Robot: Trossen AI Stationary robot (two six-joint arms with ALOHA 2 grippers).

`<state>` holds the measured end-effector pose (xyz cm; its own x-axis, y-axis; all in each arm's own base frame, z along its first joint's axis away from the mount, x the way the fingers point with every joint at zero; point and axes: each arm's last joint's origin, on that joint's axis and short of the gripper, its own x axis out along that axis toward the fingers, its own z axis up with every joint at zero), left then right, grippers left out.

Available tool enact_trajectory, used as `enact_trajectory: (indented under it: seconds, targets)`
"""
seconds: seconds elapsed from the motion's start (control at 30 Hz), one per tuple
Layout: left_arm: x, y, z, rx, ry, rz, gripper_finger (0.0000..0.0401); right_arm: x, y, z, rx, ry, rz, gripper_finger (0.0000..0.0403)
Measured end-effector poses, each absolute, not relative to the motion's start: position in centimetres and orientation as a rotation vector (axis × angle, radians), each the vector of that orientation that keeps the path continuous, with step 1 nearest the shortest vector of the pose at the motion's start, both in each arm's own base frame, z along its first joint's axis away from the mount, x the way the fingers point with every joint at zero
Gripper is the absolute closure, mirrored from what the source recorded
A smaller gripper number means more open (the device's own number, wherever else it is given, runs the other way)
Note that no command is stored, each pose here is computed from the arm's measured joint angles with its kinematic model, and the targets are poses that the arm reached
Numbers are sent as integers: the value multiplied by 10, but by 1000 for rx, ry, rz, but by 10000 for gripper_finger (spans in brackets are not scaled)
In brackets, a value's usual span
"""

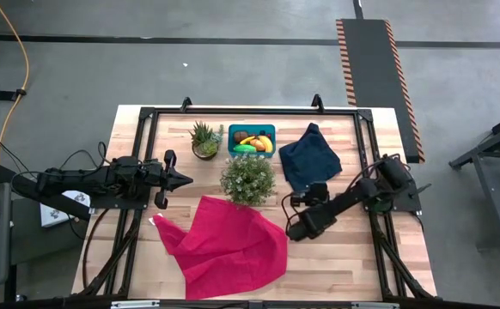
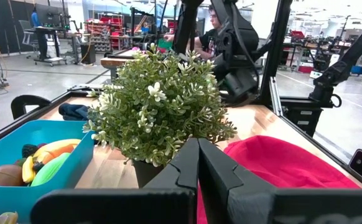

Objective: Pick and placing Produce into tupperware
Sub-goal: Put the blueberry into the blue bin

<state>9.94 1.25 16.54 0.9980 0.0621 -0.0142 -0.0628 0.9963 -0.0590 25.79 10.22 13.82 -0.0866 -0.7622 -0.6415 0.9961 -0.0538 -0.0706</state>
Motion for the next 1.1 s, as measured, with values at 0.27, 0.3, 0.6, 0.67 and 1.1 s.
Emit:
enact_trajectory:
  seconds: [0.27,0.3,0.6,0.67,1.1]
  targets:
    - [99,12,165,-59,12,62,400,239,136,137,487,744,-1503,355]
    - [99,12,165,-59,12,62,400,236,140,137,485,778,-1508,355]
    - [99,12,165,-60,13,62,400,214,162,152,446,990,-1417,329]
    - [99,12,165,-60,12,62,400,211,163,158,466,986,-1394,319]
    - [99,12,165,-59,12,62,400,212,155,168,525,960,-1342,289]
